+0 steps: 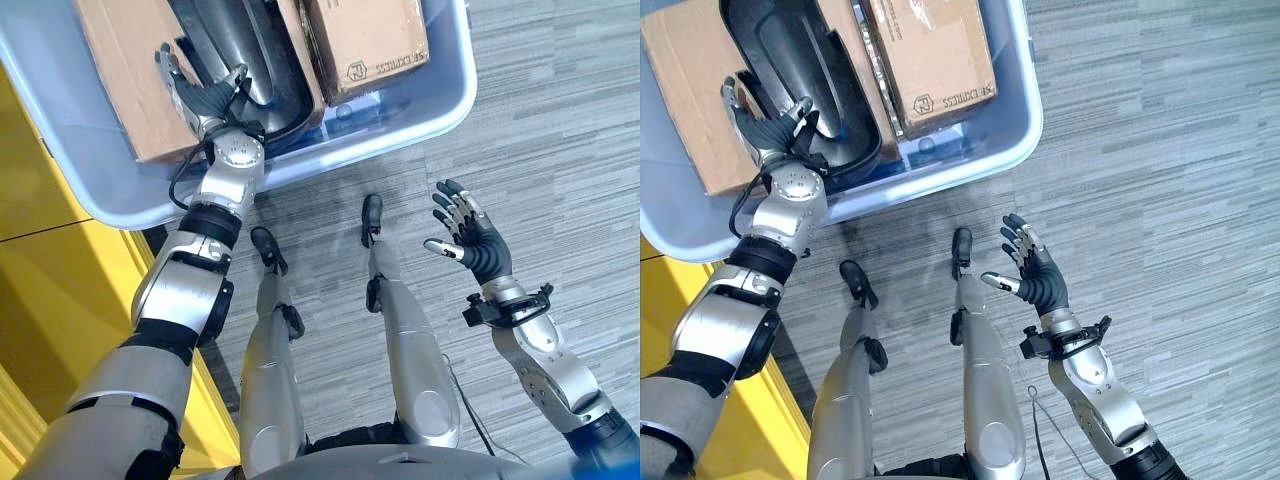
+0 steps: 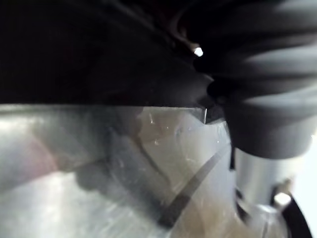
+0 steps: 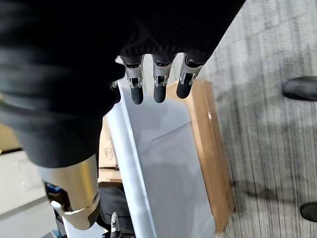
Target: Move parts from the plastic box to the shelf.
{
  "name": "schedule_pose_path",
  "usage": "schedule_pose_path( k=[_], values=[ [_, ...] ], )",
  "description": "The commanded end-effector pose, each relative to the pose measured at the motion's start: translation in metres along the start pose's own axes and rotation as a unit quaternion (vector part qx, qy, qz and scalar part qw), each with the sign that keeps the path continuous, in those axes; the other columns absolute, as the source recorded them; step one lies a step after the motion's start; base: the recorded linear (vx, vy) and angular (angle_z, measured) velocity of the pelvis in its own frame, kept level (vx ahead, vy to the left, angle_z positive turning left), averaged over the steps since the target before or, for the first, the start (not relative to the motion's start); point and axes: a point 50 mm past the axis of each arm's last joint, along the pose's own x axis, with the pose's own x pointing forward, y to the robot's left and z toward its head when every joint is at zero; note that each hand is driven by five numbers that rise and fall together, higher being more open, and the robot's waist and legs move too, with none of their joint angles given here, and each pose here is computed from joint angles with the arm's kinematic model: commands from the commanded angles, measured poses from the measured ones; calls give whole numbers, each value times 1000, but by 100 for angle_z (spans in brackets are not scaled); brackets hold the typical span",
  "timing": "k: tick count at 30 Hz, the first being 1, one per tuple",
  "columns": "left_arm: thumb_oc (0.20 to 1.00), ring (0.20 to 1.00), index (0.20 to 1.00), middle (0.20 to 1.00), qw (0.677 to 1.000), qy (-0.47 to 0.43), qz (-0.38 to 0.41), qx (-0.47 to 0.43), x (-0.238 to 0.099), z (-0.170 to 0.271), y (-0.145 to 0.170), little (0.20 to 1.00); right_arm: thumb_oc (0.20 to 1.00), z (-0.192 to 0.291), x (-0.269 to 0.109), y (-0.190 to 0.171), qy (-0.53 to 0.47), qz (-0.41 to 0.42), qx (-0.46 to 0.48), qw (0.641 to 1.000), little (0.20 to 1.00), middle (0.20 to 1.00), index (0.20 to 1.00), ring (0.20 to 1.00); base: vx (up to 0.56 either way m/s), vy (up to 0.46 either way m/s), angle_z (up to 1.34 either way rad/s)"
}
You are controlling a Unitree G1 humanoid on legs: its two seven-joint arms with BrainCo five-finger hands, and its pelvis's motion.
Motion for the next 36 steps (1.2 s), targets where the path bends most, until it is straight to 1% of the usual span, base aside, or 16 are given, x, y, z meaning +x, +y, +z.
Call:
schedule_pose_path(
  k=[1, 14, 20, 24, 31, 32, 33, 36],
  values=[
    [200, 200, 200, 200, 989, 137, -30, 38, -15, -59, -2, 200, 1000, 14, -8, -7, -33, -3, 5, 999, 1000, 1000, 1000, 1000, 0, 0, 0],
    [200, 200, 200, 200, 990, 129, -54, 15, -19, -48, -14, 200, 1000, 13, -13, -12, -32, -9, 6, 999, 1000, 1000, 1000, 1000, 0, 0, 0],
    [200, 200, 200, 200, 990, 135, -49, 8, -14, -51, -8, 200, 1000, 12, -13, -15, -28, -12, 6, 1000, 1000, 1000, 1000, 1000, -2, 6, 5],
    [200, 200, 200, 200, 991, 128, -36, -9, -8, -48, 0, 200, 1000, 11, -13, -15, -26, -14, 8, 1000, 1000, 1000, 1000, 1000, -2, 10, 5],
    [200, 200, 200, 200, 996, 78, -11, -51, 6, -35, 24, 200, 1000, 6, -12, -14, -15, -15, 8, 1000, 1000, 1000, 1000, 1000, -3, 14, 2],
    [200, 200, 200, 200, 996, 54, -8, -70, 5, -32, 33, 200, 1000, 2, -12, -12, -8, -15, 9, 1000, 1000, 1000, 1000, 1000, 4, 43, 8],
    [200, 200, 200, 200, 996, 54, -8, -70, 5, -33, 33, 200, 1000, 2, -13, -12, -7, -14, 10, 1000, 1000, 1000, 1000, 1000, 14, 46, 10],
    [200, 200, 200, 200, 997, 47, 6, -65, 10, -38, 48, 200, 1000, -2, -14, -11, 2, -13, 10, 1000, 1000, 1000, 1000, 1000, 16, 19, 11]
  ],
)
